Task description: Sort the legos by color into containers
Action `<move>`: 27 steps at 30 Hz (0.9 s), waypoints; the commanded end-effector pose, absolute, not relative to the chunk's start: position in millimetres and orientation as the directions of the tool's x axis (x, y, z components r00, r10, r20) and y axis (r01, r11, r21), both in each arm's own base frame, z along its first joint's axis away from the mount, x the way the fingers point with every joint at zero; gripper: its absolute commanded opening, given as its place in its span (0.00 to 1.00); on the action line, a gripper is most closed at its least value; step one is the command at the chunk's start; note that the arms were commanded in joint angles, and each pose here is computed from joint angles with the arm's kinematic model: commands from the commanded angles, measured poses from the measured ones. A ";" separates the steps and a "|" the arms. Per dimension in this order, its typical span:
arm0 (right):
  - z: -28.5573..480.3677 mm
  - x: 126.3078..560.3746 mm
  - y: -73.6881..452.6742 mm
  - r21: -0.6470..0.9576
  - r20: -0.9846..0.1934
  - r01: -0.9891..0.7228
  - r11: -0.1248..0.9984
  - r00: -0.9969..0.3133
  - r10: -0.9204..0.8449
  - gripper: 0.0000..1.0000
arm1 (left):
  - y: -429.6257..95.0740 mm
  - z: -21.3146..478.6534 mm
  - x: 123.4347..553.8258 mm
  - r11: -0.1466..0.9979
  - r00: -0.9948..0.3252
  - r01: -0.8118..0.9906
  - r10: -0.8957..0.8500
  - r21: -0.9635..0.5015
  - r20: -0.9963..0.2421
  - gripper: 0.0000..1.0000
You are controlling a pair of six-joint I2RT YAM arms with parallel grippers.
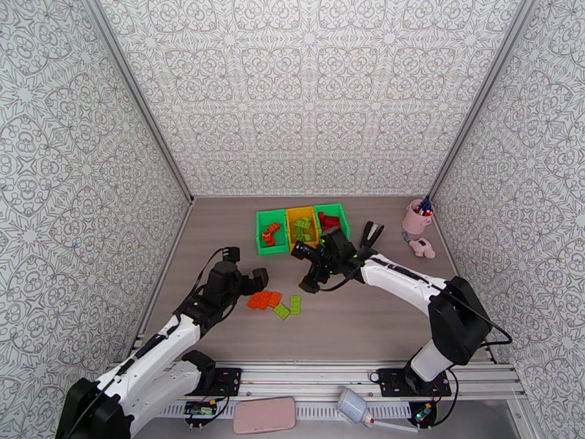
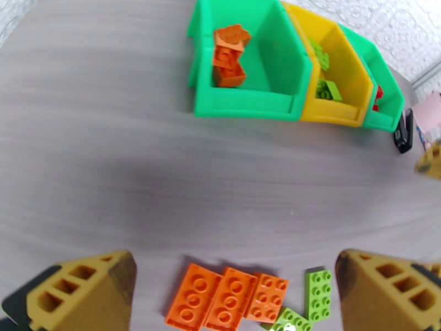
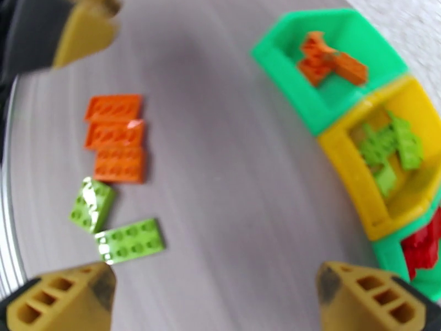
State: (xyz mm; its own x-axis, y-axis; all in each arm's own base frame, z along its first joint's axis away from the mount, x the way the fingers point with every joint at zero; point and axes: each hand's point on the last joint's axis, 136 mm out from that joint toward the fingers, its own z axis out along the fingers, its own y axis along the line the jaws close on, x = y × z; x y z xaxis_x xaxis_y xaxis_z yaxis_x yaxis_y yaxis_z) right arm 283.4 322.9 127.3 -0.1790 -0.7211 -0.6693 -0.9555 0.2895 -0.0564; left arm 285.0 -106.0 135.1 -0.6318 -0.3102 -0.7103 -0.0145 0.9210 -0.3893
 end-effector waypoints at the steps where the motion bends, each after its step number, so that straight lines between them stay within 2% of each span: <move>1: 106.7 253.6 324.2 -0.097 -0.567 -0.990 0.099 -0.027 -0.823 1.00 | -94.2 128.9 276.1 0.905 -0.646 -0.077 -0.365 -0.418 -0.671 1.00; 4: 92.3 237.9 332.4 -0.093 -0.505 -0.996 0.001 0.047 -0.862 1.00 | -85.5 127.9 274.1 0.899 -0.639 -0.103 -0.387 -0.425 -0.665 1.00; 10: 66.1 229.2 348.4 -0.058 -0.435 -0.996 -0.071 0.089 -0.896 1.00 | -81.3 128.9 272.8 0.904 -0.637 -0.102 -0.380 -0.415 -0.671 1.00; 20: 29.1 236.9 362.0 -0.019 -0.372 -0.999 -0.050 0.054 -0.927 1.00 | -80.7 129.1 272.2 0.912 -0.638 -0.088 -0.360 -0.400 -0.681 1.00; 27: 14.5 237.9 357.8 -0.003 -0.328 -0.999 -0.034 0.033 -0.944 0.94 | -81.8 129.5 274.1 0.914 -0.636 -0.081 -0.355 -0.399 -0.685 1.00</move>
